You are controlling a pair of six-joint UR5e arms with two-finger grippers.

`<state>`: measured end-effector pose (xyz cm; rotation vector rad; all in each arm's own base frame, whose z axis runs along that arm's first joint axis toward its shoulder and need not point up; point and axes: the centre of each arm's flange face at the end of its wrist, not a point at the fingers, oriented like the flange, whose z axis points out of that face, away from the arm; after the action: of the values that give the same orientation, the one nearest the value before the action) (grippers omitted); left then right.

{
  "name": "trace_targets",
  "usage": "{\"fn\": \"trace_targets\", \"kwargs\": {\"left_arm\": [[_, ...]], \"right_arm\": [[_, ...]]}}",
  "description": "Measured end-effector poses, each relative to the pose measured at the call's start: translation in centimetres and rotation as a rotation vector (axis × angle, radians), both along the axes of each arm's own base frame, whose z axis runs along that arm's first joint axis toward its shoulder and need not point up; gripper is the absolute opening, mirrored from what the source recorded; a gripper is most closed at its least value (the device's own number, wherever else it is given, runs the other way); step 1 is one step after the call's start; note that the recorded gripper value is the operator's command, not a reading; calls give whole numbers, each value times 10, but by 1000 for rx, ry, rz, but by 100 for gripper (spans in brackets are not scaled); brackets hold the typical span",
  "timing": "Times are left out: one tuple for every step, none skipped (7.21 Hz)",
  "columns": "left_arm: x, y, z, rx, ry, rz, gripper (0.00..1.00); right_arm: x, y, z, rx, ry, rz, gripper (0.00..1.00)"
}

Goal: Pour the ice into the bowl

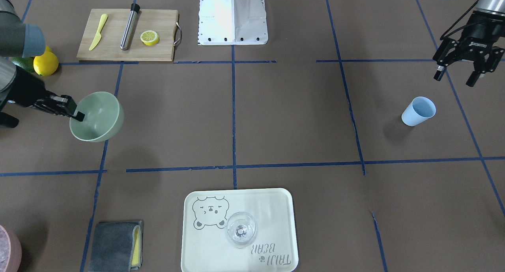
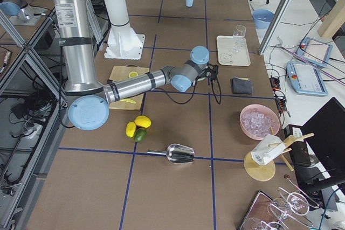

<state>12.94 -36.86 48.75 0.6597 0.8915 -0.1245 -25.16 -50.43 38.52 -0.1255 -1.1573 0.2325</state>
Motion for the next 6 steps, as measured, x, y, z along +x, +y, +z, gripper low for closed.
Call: {"fn": "trace_targets", "kwargs": {"left_arm": [[20, 15, 7, -2, 1, -25, 100], [35, 26, 12, 1, -5, -46, 100], [46, 33, 15, 7, -13, -58, 100], [53, 38, 18, 16, -28, -73, 100], [60, 42, 27, 26, -56, -96, 100], [71, 47, 40, 31, -85, -121, 100]], "right_arm": [[-45, -3, -60, -44, 0, 1, 0], [-102, 7, -114, -67, 18, 11, 0], [-160, 30, -155, -66, 40, 16, 0], [-208, 56, -182, -48, 66, 14, 0], [-249, 77, -200, -24, 91, 16, 0], [-288, 82, -219, -12, 110, 22, 0]]}}
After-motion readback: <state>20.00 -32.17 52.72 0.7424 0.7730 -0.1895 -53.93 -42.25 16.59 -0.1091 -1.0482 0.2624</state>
